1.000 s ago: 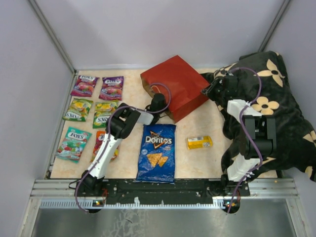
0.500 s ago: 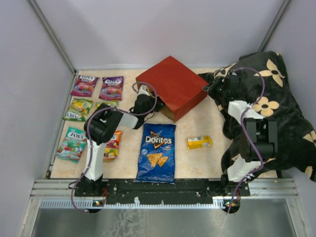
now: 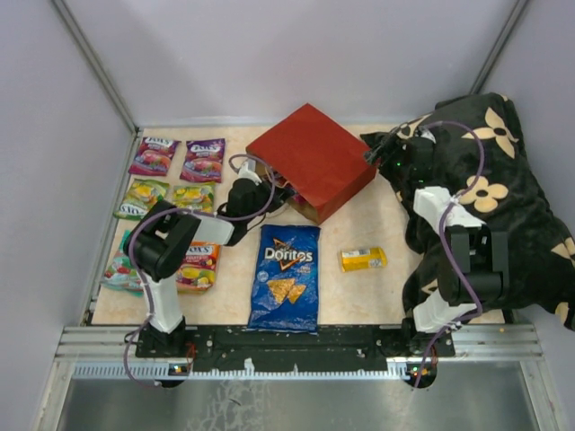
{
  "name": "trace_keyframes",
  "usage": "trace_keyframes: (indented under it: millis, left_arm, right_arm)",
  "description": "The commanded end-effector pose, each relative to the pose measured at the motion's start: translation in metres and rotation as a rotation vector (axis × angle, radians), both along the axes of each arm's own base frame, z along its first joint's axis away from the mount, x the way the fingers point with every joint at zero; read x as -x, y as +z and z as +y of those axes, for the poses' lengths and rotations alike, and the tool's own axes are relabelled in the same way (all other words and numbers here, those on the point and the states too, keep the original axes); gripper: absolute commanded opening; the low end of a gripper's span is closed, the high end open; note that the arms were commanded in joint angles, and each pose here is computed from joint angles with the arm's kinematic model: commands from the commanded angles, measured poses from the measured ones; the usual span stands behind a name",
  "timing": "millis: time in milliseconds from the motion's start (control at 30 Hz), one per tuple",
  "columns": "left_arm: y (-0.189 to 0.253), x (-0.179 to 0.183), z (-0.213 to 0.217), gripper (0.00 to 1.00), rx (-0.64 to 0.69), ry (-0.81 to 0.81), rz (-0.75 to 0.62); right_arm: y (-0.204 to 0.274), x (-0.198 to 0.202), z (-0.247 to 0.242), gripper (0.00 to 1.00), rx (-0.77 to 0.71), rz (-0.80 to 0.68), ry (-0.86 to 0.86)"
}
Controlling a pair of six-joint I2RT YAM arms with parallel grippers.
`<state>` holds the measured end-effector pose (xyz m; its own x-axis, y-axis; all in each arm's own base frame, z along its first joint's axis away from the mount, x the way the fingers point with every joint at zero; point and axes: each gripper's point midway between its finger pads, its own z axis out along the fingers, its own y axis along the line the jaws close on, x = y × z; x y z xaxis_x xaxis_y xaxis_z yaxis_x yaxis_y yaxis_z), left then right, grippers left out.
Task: Take the snacks out of the paper bag
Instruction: Take out the snack from the paper bag, then place the snack at the center of the board.
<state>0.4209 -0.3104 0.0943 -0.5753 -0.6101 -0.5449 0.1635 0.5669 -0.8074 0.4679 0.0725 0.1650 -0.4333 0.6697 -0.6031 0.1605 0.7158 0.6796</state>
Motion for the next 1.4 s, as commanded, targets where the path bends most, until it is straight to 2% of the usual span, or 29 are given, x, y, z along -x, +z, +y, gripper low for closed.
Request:
trace_keyframes:
  millis: [0, 167, 333, 500, 600, 767, 1033, 1200, 1367]
  left_arm:
    - [0.025, 0.012, 0.020, 0.00, -0.124, -0.041, -0.122]
    - [0.029, 0.030, 0.046, 0.00, -0.211, -0.053, -0.152]
    - [0.029, 0.044, 0.070, 0.00, -0.219, -0.076, -0.155]
    - [0.027, 0.053, 0.091, 0.00, -0.231, -0.087, -0.160]
    - [0.031, 0.056, 0.101, 0.00, -0.240, -0.105, -0.182]
    - [0.031, 0.056, 0.114, 0.00, -0.295, -0.169, -0.198]
    - [0.008, 0.045, 0.122, 0.00, -0.426, -0.279, -0.131]
    - [-0.006, 0.038, 0.123, 0.00, -0.482, -0.338, -0.088]
    - [-0.006, 0.033, 0.128, 0.00, -0.504, -0.331, -0.090]
  right_arm:
    - [0.075, 0.003, 0.032, 0.84, 0.255, -0.195, 0.102]
    - [0.099, 0.020, 0.106, 0.86, 0.453, -0.328, 0.370]
    - [0.101, 0.040, 0.177, 0.86, 0.634, -0.413, 0.624]
    - [0.089, 0.054, 0.221, 0.80, 0.694, -0.427, 0.811]
    - [0.066, 0.063, 0.244, 0.77, 0.733, -0.397, 0.916]
    - [0.047, 0.068, 0.267, 0.71, 0.786, -0.350, 0.985]
    - [0.029, 0.067, 0.298, 0.59, 0.772, -0.309, 1.041]
    - [0.028, 0.074, 0.309, 0.59, 0.774, -0.314, 1.068]
    - [0.029, 0.083, 0.316, 0.59, 0.774, -0.335, 1.096]
